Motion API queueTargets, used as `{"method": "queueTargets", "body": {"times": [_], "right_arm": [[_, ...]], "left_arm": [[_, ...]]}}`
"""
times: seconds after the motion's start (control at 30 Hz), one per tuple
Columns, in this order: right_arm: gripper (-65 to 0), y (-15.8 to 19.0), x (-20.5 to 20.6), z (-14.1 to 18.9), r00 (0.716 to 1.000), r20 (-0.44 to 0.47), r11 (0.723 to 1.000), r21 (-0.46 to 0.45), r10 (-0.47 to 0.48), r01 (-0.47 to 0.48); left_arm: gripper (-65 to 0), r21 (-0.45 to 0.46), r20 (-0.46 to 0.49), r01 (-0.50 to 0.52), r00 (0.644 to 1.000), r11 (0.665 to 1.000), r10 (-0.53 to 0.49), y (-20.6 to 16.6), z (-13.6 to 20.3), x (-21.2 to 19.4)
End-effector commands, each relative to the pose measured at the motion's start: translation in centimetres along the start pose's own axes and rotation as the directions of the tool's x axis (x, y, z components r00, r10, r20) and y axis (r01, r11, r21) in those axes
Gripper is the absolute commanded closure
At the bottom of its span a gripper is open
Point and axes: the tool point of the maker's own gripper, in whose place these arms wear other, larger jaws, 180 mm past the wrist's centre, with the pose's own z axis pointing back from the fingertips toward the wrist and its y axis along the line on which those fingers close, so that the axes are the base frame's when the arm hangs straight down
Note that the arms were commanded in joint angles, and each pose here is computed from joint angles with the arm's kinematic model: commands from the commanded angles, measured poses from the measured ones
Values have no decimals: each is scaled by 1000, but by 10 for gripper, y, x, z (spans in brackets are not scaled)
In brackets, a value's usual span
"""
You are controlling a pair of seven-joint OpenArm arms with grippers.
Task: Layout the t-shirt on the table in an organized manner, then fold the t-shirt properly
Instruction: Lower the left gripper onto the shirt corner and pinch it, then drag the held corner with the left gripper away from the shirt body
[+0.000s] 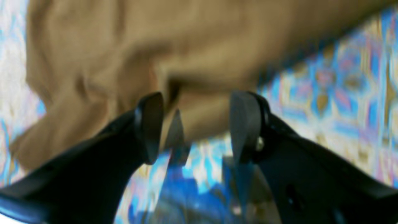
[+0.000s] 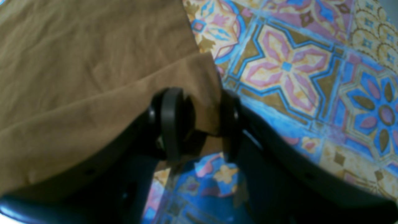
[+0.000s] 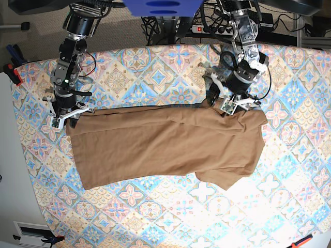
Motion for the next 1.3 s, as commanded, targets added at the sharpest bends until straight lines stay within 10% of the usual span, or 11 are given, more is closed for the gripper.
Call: {"method": "queueTargets", "body": {"times": [0.0, 0.43, 0.63, 1.27], "right_arm": [[-192, -2, 20, 0, 998, 61, 1000, -1, 4, -4], [-192, -2, 20, 0, 998, 61, 1000, -1, 4, -4], [-192, -2, 20, 0, 998, 61, 1000, -1, 4, -4], [-192, -2, 20, 0, 998, 61, 1000, -1, 4, -4]], "left_arm": [[-335, 5, 29, 11, 1000, 1000, -12, 1, -1, 5], [-325, -26, -6, 5, 1000, 1000, -5, -11, -12, -15], [0, -34, -25, -1, 1000, 999, 0, -15, -10, -23], [0, -22, -91, 45, 995, 999, -47, -37, 63, -46]]}}
